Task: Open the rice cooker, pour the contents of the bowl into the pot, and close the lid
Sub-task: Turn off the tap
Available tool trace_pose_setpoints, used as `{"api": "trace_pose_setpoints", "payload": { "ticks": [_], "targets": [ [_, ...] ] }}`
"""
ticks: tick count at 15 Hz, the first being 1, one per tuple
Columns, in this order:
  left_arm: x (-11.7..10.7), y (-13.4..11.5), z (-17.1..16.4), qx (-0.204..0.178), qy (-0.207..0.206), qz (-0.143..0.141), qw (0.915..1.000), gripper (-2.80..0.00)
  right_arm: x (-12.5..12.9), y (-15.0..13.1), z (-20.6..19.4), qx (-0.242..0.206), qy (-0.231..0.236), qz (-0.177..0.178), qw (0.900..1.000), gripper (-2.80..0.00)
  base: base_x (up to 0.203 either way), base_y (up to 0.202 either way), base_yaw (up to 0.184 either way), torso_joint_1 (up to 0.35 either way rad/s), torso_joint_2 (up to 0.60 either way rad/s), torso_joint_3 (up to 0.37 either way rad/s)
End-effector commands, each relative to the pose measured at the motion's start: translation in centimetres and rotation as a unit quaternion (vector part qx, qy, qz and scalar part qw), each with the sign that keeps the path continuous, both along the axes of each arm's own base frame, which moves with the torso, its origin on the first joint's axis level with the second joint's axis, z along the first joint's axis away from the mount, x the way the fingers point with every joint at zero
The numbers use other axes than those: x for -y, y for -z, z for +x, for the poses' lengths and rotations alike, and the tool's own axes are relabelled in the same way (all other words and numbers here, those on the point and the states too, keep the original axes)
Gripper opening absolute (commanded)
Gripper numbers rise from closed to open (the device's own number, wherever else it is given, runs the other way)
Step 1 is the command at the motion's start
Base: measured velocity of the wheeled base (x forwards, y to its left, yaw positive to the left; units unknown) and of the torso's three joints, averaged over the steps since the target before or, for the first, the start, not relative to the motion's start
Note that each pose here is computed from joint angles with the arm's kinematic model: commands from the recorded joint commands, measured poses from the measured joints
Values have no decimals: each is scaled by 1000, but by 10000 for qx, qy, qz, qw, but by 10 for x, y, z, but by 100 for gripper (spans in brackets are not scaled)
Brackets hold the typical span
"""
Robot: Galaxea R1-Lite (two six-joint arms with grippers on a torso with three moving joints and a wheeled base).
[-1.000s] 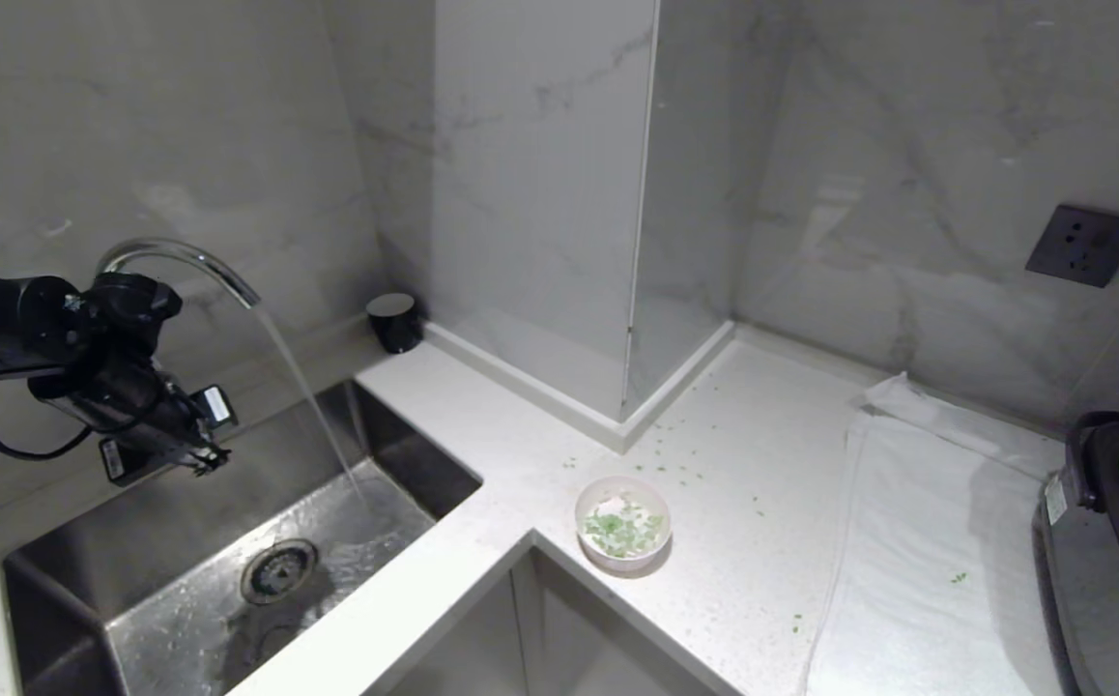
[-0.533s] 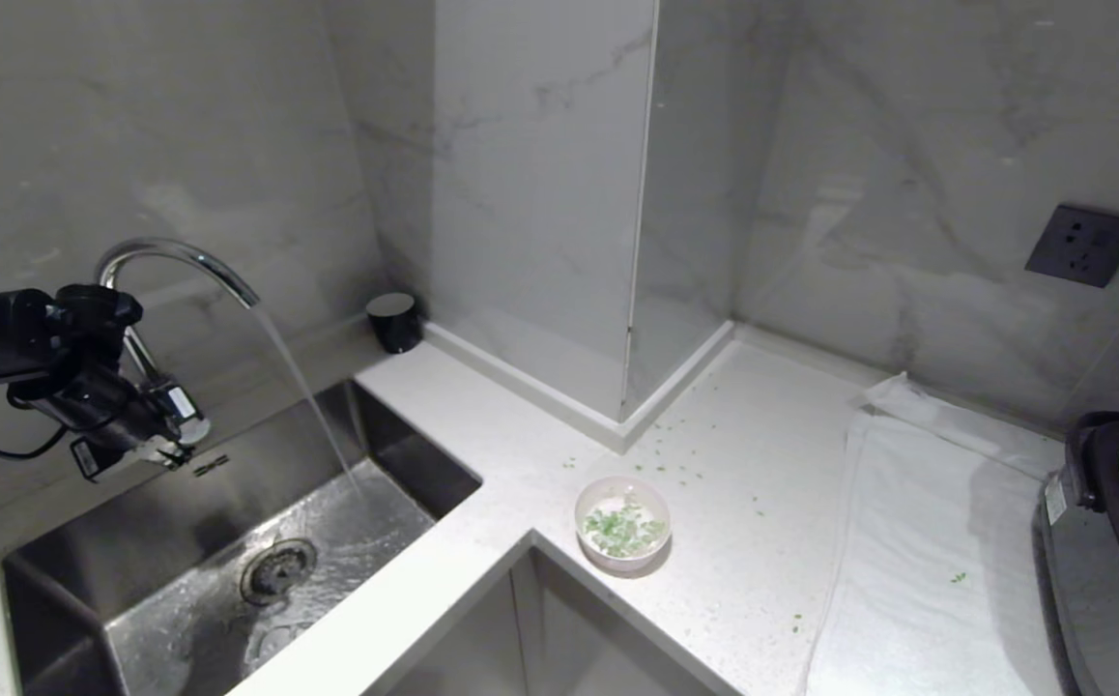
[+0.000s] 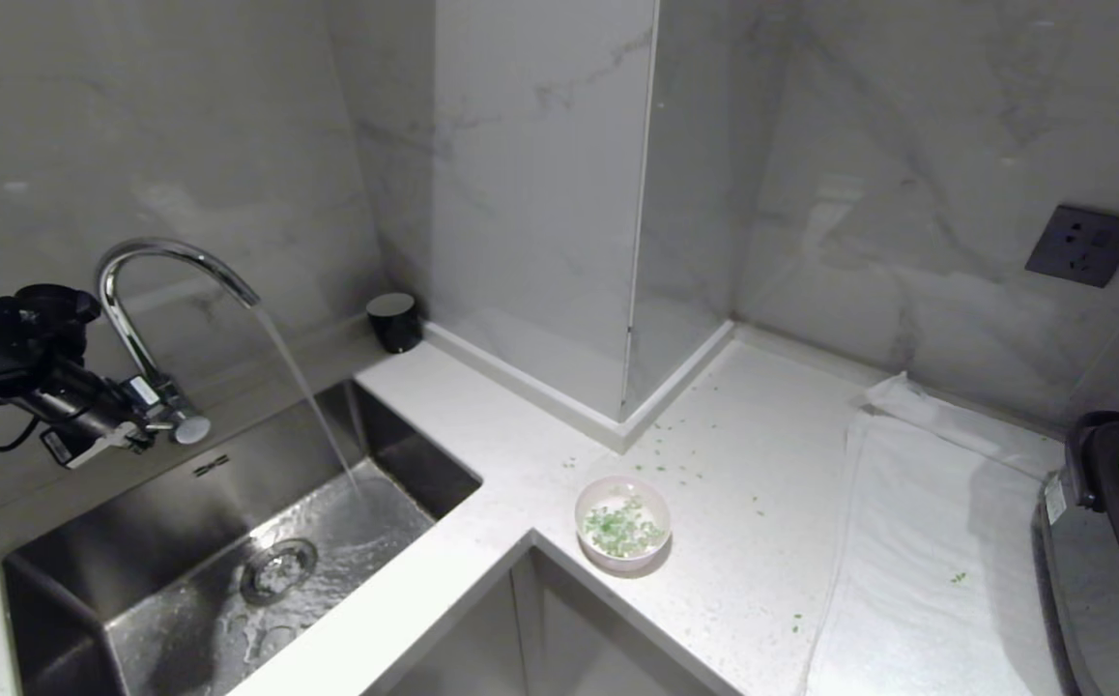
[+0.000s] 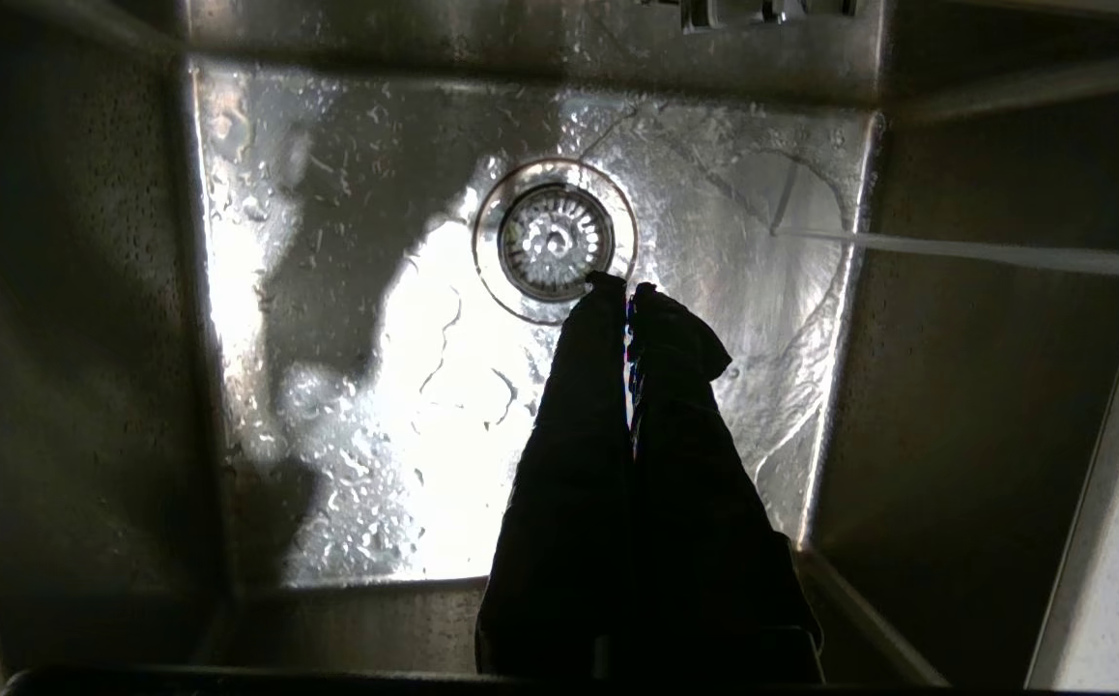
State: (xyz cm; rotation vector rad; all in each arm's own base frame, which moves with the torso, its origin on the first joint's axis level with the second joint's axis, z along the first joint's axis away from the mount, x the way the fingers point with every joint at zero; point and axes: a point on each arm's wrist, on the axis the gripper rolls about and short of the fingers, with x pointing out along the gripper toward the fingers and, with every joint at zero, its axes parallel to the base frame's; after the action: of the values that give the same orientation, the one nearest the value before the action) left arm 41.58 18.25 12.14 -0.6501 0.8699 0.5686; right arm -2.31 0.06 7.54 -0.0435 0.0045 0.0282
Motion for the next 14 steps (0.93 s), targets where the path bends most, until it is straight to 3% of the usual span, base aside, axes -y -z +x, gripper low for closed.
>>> {"api": "trace_pose_setpoints", "payload": {
  "ticks": [1, 4, 7, 14],
  "targets": [
    [-7, 11, 8, -24, -60, -14, 10000, -280, 0, 0, 0, 3, -5, -4, 10000, -280, 0, 0, 0, 0, 0, 0],
    [-10, 15, 14, 66, -91, 40, 9999, -280, 0, 0, 0, 3, -5, -4, 10000, -280, 0, 0, 0, 0, 0, 0],
    [-18, 17, 24, 575, -319, 144, 9977, -280, 0, 0, 0, -1, -5, -4, 10000, -280, 0, 0, 0, 0, 0, 0],
    [-23, 19, 24, 617, -349, 184, 9973, -280, 0, 0, 0, 3, -5, -3, 10000, -280, 0, 0, 0, 0, 0, 0]
  ]
}}
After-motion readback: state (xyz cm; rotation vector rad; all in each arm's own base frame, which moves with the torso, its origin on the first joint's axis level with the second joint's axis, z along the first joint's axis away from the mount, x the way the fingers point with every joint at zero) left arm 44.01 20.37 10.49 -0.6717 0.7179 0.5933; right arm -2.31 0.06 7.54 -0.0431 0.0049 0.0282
